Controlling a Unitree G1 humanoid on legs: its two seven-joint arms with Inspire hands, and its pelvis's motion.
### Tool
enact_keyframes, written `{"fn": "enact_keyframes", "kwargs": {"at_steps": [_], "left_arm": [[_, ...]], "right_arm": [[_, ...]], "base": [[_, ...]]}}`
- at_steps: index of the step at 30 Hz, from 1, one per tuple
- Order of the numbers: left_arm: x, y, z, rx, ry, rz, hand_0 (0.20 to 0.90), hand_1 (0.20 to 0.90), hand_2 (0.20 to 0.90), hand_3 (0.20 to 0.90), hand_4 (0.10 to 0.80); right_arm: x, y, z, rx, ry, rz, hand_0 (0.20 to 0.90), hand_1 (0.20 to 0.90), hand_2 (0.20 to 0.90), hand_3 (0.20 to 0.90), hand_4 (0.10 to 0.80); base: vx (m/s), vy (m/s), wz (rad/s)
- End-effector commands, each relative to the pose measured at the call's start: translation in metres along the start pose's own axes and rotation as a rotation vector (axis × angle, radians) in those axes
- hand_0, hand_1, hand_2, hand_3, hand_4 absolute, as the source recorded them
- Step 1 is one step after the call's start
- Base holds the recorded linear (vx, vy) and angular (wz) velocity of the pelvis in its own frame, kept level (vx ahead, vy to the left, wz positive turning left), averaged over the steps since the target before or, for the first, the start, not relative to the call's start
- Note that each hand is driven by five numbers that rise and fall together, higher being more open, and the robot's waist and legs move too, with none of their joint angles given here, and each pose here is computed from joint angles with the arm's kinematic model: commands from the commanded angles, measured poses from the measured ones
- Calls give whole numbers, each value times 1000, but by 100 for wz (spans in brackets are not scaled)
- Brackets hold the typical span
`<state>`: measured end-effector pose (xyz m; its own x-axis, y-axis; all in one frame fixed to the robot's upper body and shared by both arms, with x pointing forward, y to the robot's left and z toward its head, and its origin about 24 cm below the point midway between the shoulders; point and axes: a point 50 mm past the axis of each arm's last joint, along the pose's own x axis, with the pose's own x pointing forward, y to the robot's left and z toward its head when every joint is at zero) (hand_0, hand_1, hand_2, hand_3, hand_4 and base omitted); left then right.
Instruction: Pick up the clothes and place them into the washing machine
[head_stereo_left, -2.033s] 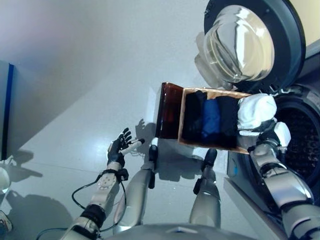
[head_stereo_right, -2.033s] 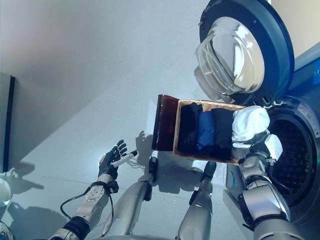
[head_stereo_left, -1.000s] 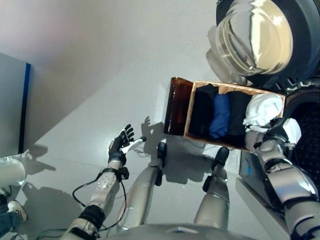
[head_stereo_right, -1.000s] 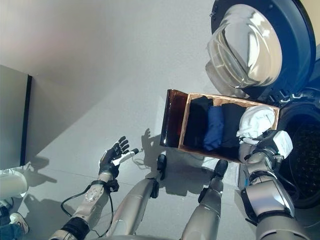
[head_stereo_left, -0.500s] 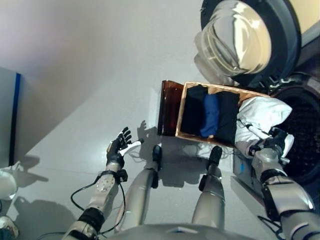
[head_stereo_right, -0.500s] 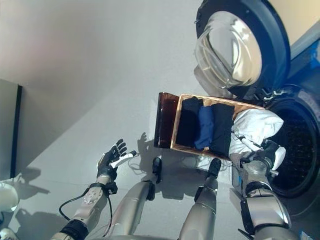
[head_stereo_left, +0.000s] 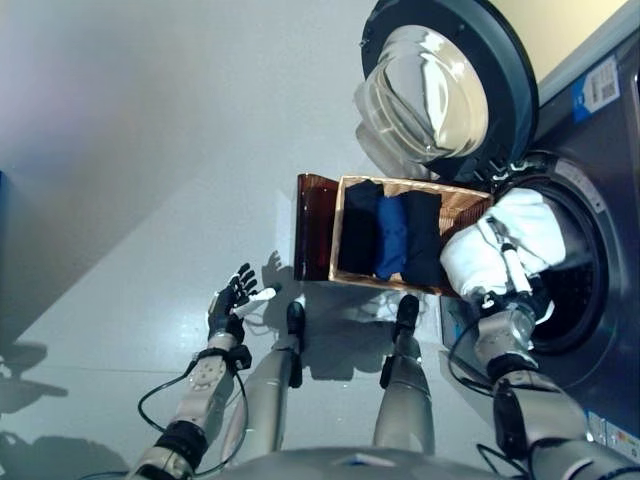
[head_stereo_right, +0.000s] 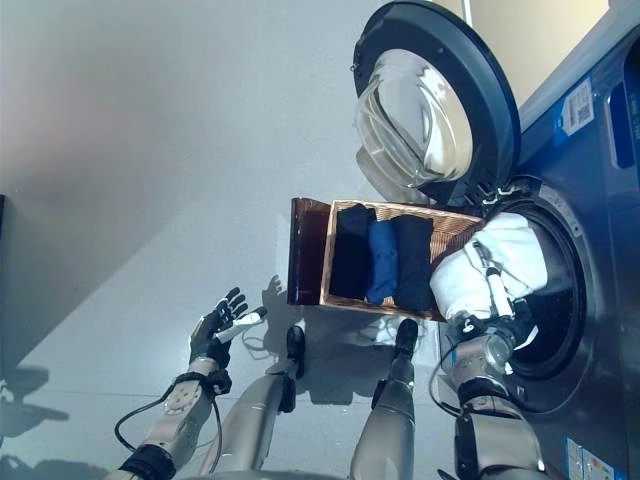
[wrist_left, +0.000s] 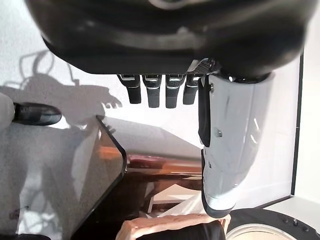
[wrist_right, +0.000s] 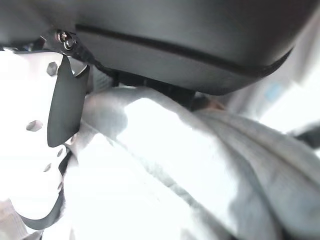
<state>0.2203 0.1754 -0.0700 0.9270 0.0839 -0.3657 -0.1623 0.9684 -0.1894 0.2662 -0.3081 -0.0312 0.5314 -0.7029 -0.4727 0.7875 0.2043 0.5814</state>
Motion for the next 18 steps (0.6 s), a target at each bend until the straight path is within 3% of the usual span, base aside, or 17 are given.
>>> {"fn": "enact_keyframes", "kwargs": {"at_steps": [1,18], "left_arm": [[-2,12,12,-61,-84,35,900,900,900,900,800],[-11,9,21,-64,-140,-42,900,900,900,900,800]], "right_arm": [[4,21,36,333,-167,79,200,200,200,200,300],[8,49,50,392,-189,112,200,200,200,200,300]], "base": [[0,0,0],[-10,-9,0]]}}
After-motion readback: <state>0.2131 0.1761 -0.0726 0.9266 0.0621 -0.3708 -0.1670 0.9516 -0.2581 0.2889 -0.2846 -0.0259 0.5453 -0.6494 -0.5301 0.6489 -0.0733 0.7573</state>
